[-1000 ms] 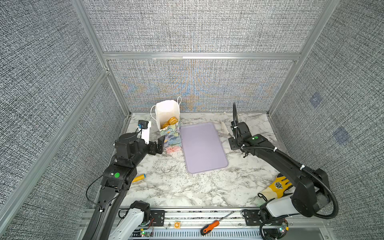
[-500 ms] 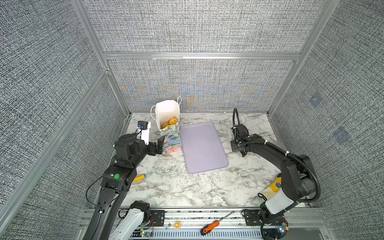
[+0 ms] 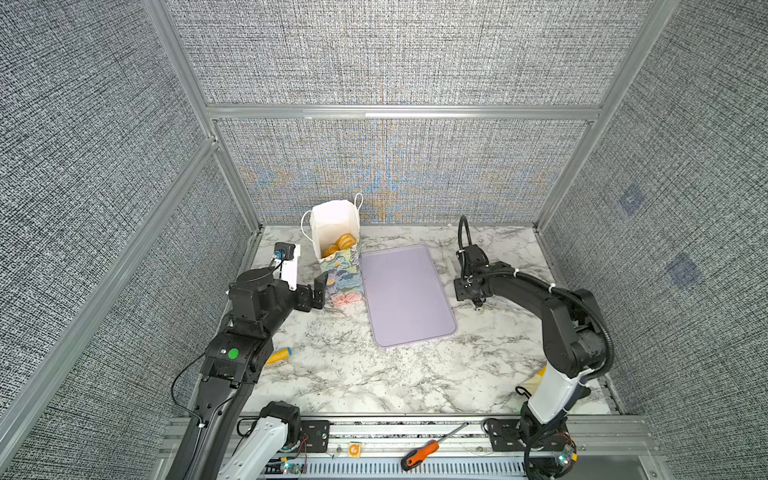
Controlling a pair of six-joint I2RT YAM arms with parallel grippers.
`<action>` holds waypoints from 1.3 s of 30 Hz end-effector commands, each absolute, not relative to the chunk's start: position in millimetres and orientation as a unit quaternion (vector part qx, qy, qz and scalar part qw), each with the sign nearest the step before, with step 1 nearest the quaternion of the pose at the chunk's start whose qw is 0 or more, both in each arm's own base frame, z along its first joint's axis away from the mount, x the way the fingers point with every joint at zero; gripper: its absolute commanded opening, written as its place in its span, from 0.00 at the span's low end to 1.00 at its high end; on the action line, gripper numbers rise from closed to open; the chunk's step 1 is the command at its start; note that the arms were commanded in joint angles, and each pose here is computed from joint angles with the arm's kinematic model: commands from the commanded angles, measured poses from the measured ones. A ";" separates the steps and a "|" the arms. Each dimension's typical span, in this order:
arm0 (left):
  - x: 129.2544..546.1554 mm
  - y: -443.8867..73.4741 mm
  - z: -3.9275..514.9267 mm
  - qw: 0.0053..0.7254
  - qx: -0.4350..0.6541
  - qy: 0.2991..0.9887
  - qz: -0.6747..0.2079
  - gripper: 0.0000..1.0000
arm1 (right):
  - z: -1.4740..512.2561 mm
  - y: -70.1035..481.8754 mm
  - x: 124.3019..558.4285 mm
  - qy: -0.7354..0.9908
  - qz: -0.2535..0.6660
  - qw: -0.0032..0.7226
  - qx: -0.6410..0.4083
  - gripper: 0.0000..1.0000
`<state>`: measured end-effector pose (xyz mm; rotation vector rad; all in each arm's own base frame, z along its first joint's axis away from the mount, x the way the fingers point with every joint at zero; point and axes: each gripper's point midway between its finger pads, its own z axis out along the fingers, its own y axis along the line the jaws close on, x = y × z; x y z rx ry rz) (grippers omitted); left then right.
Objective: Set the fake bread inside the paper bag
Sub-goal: 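Lower the tongs onto the table beside the tray with the right gripper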
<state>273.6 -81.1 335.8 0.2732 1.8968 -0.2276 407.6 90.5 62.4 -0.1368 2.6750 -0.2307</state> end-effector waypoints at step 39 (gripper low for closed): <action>277.8 -74.8 329.1 0.567 0.100 0.814 -0.083 0.99 | 27.6 93.6 416.0 0.980 -0.065 0.179 -0.056 0.90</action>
